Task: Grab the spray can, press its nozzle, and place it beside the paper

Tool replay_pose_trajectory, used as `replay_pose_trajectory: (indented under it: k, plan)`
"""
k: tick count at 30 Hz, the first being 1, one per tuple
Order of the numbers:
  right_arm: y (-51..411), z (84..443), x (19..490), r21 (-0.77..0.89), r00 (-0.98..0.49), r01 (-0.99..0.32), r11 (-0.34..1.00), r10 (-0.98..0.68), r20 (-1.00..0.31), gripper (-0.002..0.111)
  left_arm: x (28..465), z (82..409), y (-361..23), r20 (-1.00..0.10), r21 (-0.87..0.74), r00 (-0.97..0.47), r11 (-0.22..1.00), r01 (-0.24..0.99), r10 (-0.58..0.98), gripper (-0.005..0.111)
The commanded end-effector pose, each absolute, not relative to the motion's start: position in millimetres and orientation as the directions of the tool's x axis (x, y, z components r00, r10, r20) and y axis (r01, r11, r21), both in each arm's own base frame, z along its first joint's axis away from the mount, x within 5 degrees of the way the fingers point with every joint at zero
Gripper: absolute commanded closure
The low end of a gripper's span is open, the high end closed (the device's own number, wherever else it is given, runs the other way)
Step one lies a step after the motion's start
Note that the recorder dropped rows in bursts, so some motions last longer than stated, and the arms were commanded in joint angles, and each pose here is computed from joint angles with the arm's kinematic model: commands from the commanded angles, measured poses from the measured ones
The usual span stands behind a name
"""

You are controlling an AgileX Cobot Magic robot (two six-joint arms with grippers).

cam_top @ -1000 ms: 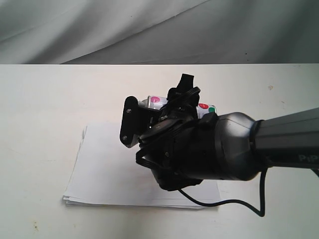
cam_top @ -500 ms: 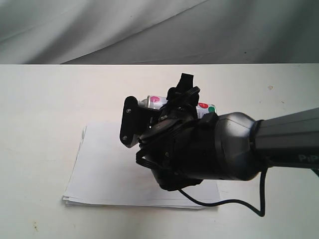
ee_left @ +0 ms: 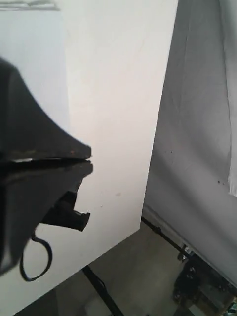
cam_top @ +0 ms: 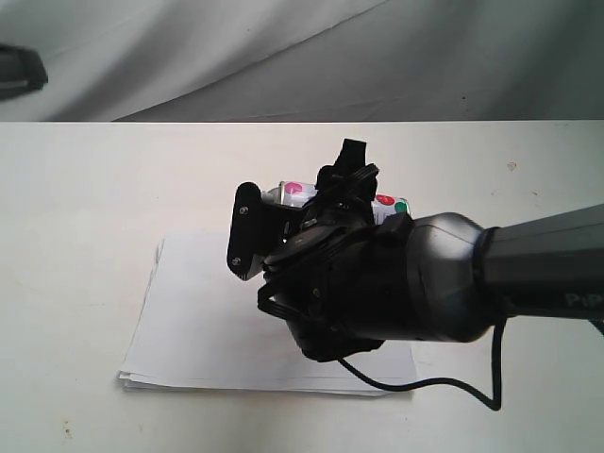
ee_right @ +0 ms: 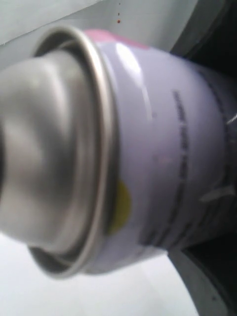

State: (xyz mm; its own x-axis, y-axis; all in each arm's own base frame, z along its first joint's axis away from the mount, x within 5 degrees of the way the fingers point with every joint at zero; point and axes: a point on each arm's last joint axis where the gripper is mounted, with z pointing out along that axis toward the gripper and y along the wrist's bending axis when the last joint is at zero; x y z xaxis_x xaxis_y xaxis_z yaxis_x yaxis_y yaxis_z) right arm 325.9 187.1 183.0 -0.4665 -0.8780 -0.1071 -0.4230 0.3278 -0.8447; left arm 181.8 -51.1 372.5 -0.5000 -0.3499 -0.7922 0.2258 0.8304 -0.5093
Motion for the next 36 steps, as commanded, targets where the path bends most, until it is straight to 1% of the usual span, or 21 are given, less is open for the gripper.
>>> replay_pose_trajectory:
  k: [1,2,3,5,8,10,13,15,16,18,21,23,26,30,34,36]
  plan:
    - [186,192,328,-0.877,-0.444,-0.393,0.278,-0.892,-0.084,0.108,233,404,-21,-0.739,-0.460,-0.641,0.851,0.254,-0.208,0.107]
    - [186,192,328,-0.877,-0.444,-0.394,0.277,-0.892,-0.082,0.108,239,405,-15,-0.728,-0.474,-0.658,0.835,0.281,-0.191,0.107]
    - [186,192,328,-0.876,-0.442,-0.395,0.277,-0.893,-0.084,0.108,251,405,-2,-0.721,-0.508,-0.673,0.786,0.352,-0.165,0.107]
    - [187,192,328,-0.875,-0.441,-0.395,0.278,-0.894,-0.084,0.108,275,395,24,-0.726,-0.600,-0.644,0.681,0.419,-0.243,0.107]
    - [186,192,328,-0.876,-0.440,-0.397,0.272,-0.895,-0.079,0.108,297,373,37,-0.756,-0.561,-0.625,0.686,0.463,-0.197,0.107]
    - [187,192,328,-0.876,-0.439,-0.398,0.273,-0.895,-0.080,0.108,303,356,36,-0.765,-0.543,-0.624,0.679,0.494,-0.158,0.107]
    - [187,192,328,-0.876,-0.439,-0.398,0.273,-0.895,-0.080,0.108,308,316,28,-0.784,-0.505,-0.617,0.648,0.570,-0.068,0.107]
    - [187,192,328,-0.876,-0.438,-0.399,0.271,-0.896,-0.078,0.108,309,286,19,-0.792,-0.514,-0.607,0.604,0.608,-0.063,0.107]
    - [187,192,328,-0.876,-0.438,-0.399,0.271,-0.896,-0.078,0.108,308,278,16,-0.796,-0.512,-0.603,0.594,0.621,-0.055,0.107]
    - [187,192,328,-0.876,-0.438,-0.399,0.271,-0.896,-0.078,0.108,306,257,8,-0.772,-0.543,-0.634,0.567,0.619,-0.045,0.107]
    - [187,192,328,-0.876,-0.438,-0.399,0.271,-0.896,-0.078,0.108,308,234,0,-0.733,-0.565,-0.679,0.590,0.577,-0.037,0.107]
    - [187,192,328,-0.876,-0.438,-0.399,0.271,-0.896,-0.078,0.108,311,223,-6,-0.712,-0.576,-0.702,0.591,0.565,-0.022,0.107]
    - [187,192,328,-0.876,-0.438,-0.399,0.271,-0.896,-0.078,0.108,312,216,-15,-0.700,-0.593,-0.715,0.557,0.581,0.001,0.107]
    - [187,192,328,-0.876,-0.438,-0.399,0.271,-0.896,-0.078,0.108,310,214,-23,-0.761,-0.538,-0.644,0.484,0.690,0.071,0.107]
    - [187,192,328,-0.876,-0.438,-0.399,0.271,-0.896,-0.078,0.108,317,215,-23,-0.812,-0.503,-0.584,0.487,0.714,0.017,0.107]
    - [187,192,328,-0.876,-0.438,-0.399,0.271,-0.896,-0.078,0.108,320,212,-24,-0.834,-0.476,-0.552,0.481,0.736,0.020,0.107]
